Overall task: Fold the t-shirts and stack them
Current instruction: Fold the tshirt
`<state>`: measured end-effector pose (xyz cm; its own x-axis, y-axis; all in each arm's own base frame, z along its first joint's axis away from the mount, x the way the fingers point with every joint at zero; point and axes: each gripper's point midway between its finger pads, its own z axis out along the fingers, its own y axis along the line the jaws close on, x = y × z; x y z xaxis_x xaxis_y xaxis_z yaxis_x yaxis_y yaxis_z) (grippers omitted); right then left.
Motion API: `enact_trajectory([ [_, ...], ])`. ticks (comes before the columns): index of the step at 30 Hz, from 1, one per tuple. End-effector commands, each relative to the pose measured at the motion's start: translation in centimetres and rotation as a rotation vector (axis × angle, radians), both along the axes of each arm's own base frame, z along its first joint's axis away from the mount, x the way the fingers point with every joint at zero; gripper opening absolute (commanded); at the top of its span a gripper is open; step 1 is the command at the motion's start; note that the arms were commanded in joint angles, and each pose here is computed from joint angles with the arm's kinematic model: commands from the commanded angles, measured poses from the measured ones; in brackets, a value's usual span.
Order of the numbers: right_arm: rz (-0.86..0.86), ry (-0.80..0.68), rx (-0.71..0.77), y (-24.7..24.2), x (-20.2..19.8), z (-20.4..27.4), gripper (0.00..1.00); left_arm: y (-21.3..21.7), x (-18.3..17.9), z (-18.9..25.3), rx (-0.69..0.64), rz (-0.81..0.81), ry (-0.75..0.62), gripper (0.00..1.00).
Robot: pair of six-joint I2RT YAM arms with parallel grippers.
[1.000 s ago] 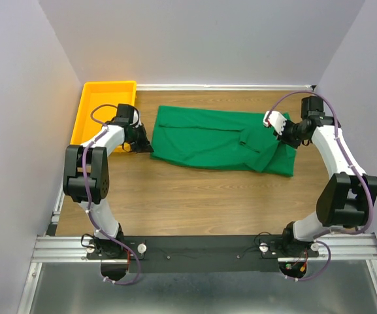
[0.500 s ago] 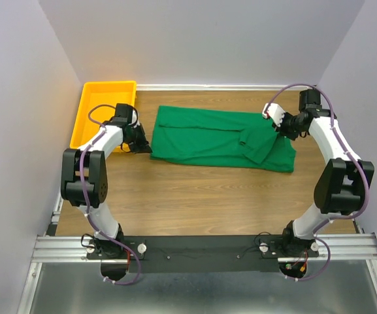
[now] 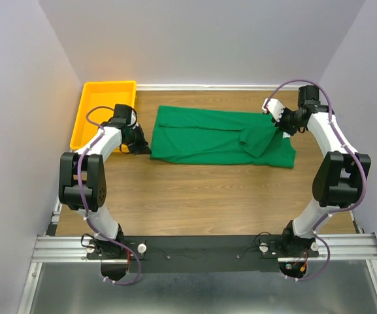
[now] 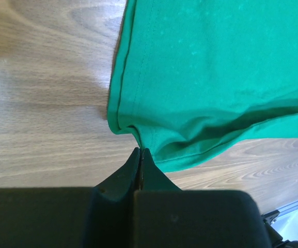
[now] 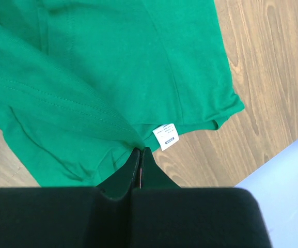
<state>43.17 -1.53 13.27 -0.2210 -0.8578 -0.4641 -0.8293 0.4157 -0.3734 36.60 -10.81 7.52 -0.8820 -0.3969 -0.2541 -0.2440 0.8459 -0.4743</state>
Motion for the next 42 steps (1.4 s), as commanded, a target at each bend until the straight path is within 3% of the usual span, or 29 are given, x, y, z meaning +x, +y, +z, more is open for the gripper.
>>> enact_trajectory([
  [1,-0.008,-0.047,0.021,0.0,1.7,0.9,0.01,-0.4,-0.2,1.5,-0.019,0.005,-0.013,0.0],
  [42,-0.101,-0.076,-0.011,-1.5,3.6,0.2,0.0,0.0,7.7,-0.7,0.053,-0.03,0.0,0.0],
])
